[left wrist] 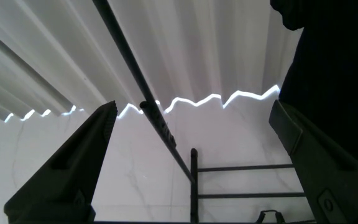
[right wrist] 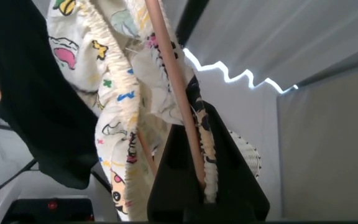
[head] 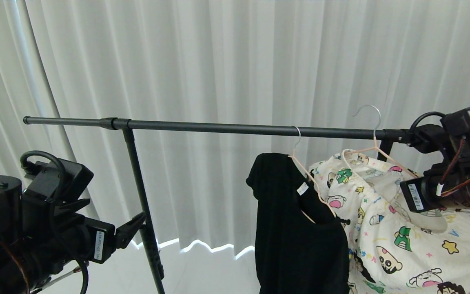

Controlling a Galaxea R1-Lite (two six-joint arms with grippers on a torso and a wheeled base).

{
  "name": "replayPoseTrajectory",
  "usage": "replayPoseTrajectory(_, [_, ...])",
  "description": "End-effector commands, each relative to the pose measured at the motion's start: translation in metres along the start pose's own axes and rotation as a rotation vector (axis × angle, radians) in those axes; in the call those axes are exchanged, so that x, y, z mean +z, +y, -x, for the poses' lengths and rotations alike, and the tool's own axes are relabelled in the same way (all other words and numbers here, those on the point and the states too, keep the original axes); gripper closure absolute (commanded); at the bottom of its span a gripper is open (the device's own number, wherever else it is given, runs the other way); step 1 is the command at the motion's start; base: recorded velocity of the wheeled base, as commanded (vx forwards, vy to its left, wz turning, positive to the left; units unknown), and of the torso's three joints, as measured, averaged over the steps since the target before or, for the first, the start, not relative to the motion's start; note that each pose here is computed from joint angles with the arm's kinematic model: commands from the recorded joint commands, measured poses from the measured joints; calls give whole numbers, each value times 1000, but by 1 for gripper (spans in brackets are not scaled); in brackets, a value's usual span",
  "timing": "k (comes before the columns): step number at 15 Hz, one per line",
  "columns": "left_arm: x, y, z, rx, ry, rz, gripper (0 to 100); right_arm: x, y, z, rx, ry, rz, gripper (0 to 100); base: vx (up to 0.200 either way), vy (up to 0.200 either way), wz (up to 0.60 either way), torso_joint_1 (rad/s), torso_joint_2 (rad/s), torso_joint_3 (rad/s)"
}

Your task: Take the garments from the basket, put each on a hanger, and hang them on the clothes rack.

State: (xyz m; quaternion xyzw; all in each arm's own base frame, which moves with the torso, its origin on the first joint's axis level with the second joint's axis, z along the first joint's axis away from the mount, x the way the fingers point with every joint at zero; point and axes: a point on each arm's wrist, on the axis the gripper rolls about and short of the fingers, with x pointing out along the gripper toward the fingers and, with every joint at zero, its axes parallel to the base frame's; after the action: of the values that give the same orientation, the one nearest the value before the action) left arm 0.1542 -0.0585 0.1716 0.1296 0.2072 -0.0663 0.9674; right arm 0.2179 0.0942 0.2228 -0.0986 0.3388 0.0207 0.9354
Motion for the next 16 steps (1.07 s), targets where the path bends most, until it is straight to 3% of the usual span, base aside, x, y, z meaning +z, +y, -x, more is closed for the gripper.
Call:
replayPoseTrajectory(1, [0, 0, 0, 2, 0, 1, 0, 11, 10, -22, -1, 19, 6, 100, 0, 0, 0, 0, 0, 0])
replayPoseTrajectory(5, [-1, 0, 1, 2, 0, 2, 0, 13, 21, -49, -5, 34, 12, 100, 0, 0, 0, 0, 0, 0])
replayPoseTrajectory(8, [0, 1, 3, 6, -20, 9, 0, 12, 16, -58, -25, 59, 0, 100, 0, 0, 0, 0, 0, 0])
replayPoseTrajectory(16, [-6, 1, 5, 2, -11, 7, 0, 8, 16, -62, -31, 78, 6, 100, 0, 0, 0, 0, 0, 0])
